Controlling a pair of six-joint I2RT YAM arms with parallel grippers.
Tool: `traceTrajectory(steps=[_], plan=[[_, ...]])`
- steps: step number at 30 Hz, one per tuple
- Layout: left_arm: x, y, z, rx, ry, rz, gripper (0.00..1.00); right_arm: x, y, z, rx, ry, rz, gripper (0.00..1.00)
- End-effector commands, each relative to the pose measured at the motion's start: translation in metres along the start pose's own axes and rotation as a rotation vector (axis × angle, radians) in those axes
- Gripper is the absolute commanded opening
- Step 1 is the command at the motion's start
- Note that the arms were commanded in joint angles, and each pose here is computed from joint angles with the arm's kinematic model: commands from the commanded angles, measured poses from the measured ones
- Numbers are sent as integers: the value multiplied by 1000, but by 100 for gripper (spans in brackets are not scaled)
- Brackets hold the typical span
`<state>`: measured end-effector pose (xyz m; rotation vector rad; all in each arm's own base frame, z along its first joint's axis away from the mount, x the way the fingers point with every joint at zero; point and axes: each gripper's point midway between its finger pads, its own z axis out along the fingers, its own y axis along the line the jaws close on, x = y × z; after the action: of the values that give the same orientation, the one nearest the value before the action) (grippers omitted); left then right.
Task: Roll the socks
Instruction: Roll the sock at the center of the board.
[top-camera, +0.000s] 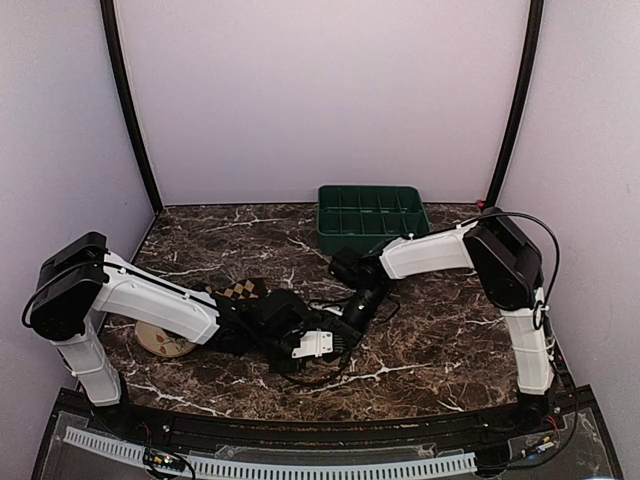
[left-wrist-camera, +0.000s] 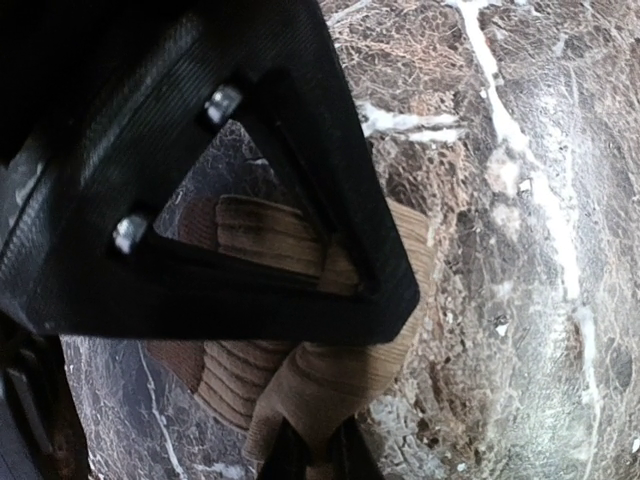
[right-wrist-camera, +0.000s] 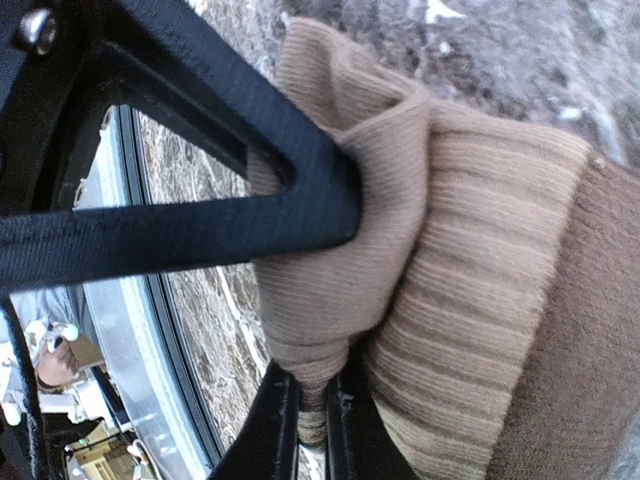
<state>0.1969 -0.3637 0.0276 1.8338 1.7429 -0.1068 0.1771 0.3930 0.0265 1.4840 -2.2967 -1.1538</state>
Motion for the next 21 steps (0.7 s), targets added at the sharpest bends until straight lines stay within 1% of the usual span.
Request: traceTrajectory(steps=[1, 5, 9, 16, 21], plan=[[18, -21, 5, 83, 73, -12, 0, 7, -27, -7, 84, -19, 40, 9], [24, -31, 6, 136, 100, -25, 0, 4, -32, -21, 104, -80, 52, 21], [26, -38, 6, 224, 126, -70, 0, 3, -37, -36, 120, -144, 69, 29], [22, -41, 2, 345, 122, -150, 0, 0, -36, -51, 122, -223, 76, 34], [23, -45, 0, 440, 140, -224, 0, -3, -35, -58, 125, -273, 80, 35]])
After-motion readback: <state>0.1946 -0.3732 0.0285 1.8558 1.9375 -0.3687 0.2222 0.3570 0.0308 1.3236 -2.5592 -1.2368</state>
